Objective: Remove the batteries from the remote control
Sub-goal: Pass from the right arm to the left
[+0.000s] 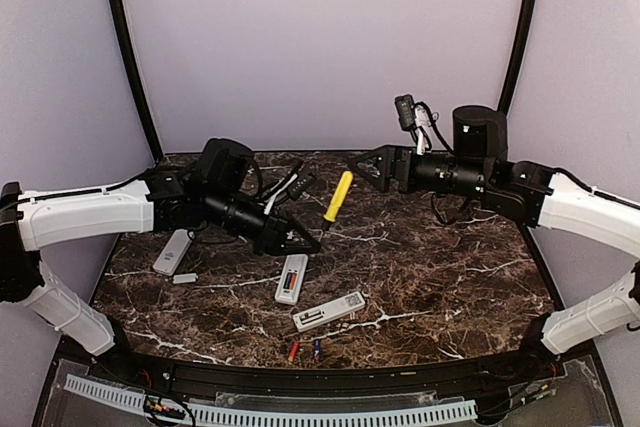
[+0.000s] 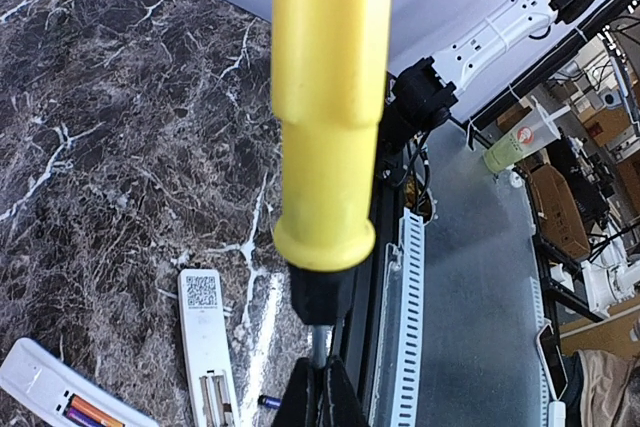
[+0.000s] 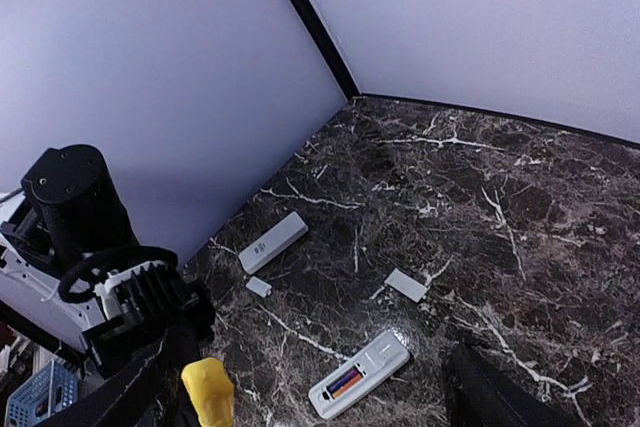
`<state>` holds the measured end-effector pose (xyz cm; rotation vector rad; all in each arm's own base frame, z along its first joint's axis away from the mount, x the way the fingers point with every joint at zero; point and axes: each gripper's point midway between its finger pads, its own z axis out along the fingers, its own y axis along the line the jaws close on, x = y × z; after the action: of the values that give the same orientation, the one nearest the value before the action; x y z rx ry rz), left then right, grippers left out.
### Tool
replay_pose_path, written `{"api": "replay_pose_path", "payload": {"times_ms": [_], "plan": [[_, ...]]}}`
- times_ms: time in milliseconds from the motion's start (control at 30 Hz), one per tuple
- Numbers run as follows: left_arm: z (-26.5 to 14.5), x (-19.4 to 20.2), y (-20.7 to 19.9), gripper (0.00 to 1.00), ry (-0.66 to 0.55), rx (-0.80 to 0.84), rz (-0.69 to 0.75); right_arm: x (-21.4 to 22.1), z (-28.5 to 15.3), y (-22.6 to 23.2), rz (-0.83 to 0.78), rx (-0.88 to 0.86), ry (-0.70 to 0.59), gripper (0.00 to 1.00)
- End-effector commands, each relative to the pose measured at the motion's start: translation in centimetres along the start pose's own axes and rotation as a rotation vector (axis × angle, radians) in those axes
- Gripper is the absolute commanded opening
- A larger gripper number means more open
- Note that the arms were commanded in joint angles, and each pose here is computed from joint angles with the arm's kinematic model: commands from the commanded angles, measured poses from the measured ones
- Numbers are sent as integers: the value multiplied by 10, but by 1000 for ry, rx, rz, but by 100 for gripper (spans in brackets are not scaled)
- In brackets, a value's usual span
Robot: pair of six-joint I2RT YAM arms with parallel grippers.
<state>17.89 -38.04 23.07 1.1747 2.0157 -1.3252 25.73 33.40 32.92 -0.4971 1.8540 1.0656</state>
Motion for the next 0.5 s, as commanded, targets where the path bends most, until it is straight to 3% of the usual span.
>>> {"api": "replay_pose_path", "payload": {"times_ms": [0,300,467], "plan": [[-4,27,3,0,137,0,82,54,-2,8,-1,-118,283,87],[4,41,4,0,180,41,68,76,13,32,20,-309,401,77],[5,41,3,0,168,56,61,86,19,29,34,-315,422,59]]}}
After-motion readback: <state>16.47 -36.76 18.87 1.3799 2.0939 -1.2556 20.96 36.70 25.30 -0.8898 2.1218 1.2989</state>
